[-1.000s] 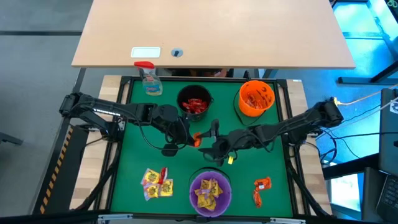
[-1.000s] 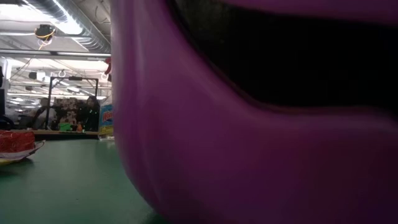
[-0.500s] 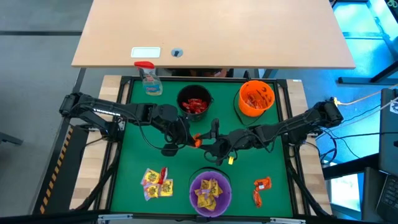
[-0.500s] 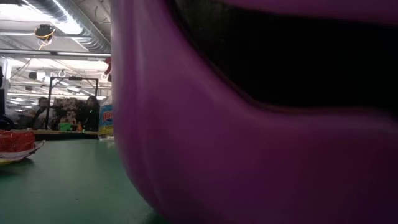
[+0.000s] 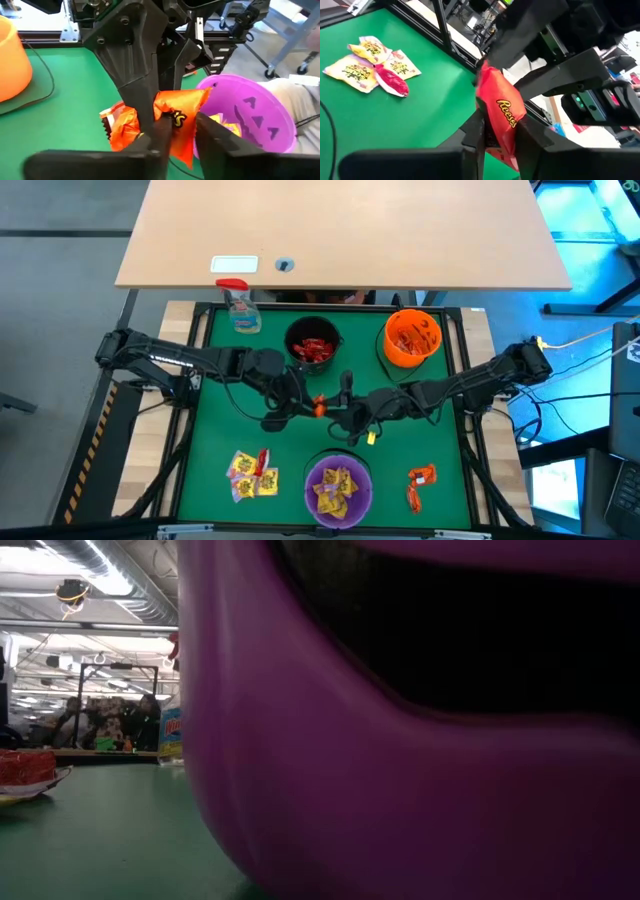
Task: Sort candy
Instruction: Put the orange chocolate into the orange bucket
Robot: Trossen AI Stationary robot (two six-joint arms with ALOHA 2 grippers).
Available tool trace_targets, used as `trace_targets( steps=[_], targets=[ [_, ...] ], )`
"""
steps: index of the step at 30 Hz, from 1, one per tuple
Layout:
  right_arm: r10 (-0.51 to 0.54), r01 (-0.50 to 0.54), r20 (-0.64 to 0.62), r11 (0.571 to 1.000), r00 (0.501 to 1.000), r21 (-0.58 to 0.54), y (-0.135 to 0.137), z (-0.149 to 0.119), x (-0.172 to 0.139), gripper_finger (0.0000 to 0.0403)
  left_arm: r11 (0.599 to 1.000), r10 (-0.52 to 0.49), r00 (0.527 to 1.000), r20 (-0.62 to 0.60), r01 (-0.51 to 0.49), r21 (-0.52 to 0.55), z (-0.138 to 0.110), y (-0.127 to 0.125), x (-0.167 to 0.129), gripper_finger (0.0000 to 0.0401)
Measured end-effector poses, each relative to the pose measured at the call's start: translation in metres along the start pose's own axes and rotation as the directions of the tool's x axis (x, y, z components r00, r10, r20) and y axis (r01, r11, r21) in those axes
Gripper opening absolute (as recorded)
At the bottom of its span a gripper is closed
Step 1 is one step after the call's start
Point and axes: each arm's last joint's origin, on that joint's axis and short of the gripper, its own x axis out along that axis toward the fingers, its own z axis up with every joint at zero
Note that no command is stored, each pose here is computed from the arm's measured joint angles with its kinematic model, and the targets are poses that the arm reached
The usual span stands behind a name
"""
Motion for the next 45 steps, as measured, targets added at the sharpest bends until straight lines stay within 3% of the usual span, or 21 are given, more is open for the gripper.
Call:
trace_targets(
  steps=[7, 17, 21, 25, 33, 40, 45],
  targets=[
    [-0.094, 0.094, -0.078, 0.996, 0.993, -0.007, -0.004, -0.002, -0.003, 0.0076, 0.995, 0.091, 0.996, 0.022, -0.092, 0.035, 0.003, 0.0, -0.009, 0.0161],
    [-0.23, 0.242, -0.311, 0.97, 0.922, 0.001, -0.027, -0.009, -0.044, 0.0076, 0.949, 0.299, 0.951, 0.073, -0.304, 0.077, 0.012, -0.009, -0.057, 0.0181],
    [-0.175, 0.257, -0.435, 0.957, 0.883, 0.137, -0.048, -0.026, -0.073, 0.0076, 0.923, 0.378, 0.926, 0.024, -0.378, 0.076, 0.007, -0.009, -0.064, 0.018],
    [-0.087, 0.287, -0.583, 0.921, 0.808, 0.261, -0.069, -0.053, -0.1, 0.0076, 0.916, 0.395, 0.919, 0.009, -0.395, 0.072, 0.005, -0.008, -0.064, 0.0179],
    [-0.044, 0.423, -0.778, 0.858, 0.626, 0.292, -0.097, -0.091, -0.148, 0.0076, 0.897, 0.437, 0.899, -0.035, -0.432, 0.097, -0.013, -0.006, -0.054, 0.0179],
    [0.008, 0.473, -0.804, 0.805, 0.595, 0.358, -0.099, -0.13, -0.173, 0.0076, 0.891, 0.453, 0.891, -0.029, -0.451, 0.047, -0.045, 0.001, -0.039, 0.0179],
    [0.043, 0.499, -0.81, 0.769, 0.584, 0.401, -0.094, -0.161, -0.179, 0.0076, 0.892, 0.453, 0.891, -0.016, -0.453, 0.018, -0.053, 0.002, -0.036, 0.0179]
  ],
)
